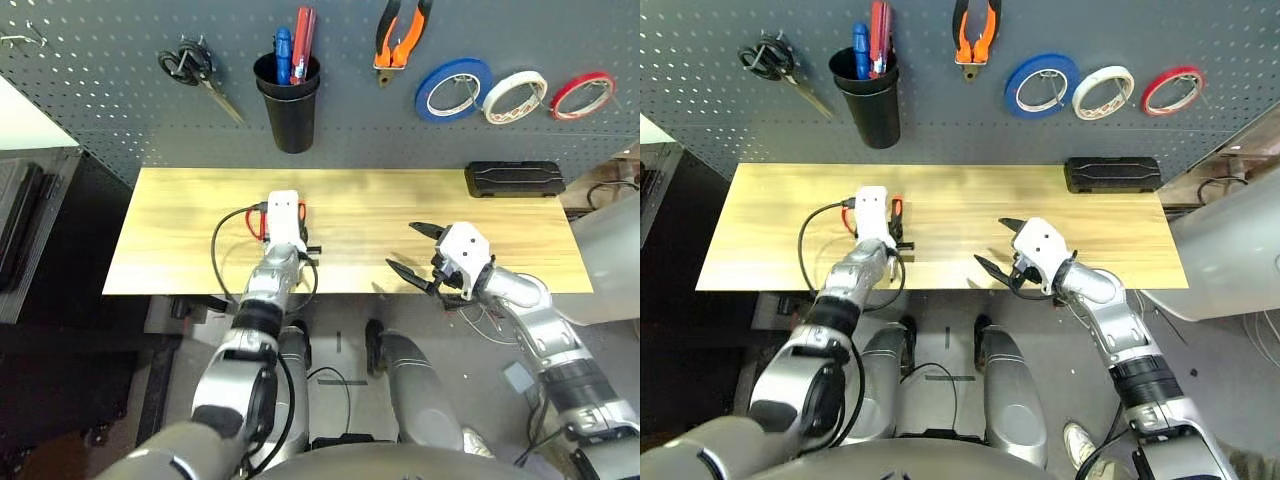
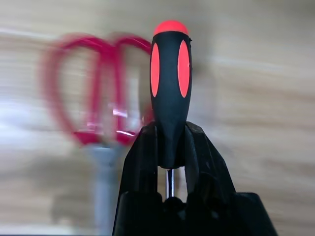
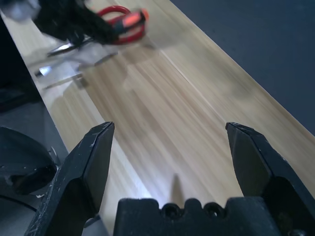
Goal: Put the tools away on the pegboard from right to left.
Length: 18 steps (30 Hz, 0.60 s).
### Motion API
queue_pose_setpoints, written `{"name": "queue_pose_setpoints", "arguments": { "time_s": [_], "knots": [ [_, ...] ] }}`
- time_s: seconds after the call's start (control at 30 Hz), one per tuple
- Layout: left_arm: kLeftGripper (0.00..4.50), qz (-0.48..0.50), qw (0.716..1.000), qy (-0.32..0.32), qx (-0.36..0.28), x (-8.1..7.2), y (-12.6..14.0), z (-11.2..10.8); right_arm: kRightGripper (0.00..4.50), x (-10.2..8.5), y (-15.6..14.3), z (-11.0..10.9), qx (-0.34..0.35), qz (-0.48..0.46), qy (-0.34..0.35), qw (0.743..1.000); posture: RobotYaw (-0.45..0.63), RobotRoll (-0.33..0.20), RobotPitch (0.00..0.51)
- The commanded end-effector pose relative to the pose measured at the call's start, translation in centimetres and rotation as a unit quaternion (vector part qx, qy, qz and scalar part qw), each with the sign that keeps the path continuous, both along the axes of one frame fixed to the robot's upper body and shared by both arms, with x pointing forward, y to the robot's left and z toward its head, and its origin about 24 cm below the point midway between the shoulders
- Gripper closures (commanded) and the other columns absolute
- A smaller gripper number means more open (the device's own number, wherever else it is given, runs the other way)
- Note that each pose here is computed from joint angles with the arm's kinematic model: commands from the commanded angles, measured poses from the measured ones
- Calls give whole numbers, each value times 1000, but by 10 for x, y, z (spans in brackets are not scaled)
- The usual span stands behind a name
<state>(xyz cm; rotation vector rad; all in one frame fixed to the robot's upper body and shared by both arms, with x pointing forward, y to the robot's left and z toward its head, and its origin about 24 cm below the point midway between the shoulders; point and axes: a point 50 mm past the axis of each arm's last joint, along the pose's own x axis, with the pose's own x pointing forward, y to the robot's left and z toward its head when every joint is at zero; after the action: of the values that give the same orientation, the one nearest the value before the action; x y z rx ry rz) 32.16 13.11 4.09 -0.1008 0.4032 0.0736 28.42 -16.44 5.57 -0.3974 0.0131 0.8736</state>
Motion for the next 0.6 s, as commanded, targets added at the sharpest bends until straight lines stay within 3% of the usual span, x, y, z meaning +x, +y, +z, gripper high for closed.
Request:
{"name": "queue_pose_setpoints", "arguments": {
  "time_s": [0.03, 0.33, 0.6],
  "knots": [
    [3903, 55, 998, -37, -24, -12, 9, 17, 0, 3, 2, -8, 0, 17, 13, 1000, 388, 0, 294],
    [3903, 115, 977, -170, -57, -38, 30, 58, 0, 23, 5, -6, 13, 31, 5, 999, 478, 0, 278],
    [3903, 91, 950, -292, -54, -52, 37, 104, 0, 29, -8, 5, 70, 12, -20, 997, 489, 0, 260]
  ]
}}
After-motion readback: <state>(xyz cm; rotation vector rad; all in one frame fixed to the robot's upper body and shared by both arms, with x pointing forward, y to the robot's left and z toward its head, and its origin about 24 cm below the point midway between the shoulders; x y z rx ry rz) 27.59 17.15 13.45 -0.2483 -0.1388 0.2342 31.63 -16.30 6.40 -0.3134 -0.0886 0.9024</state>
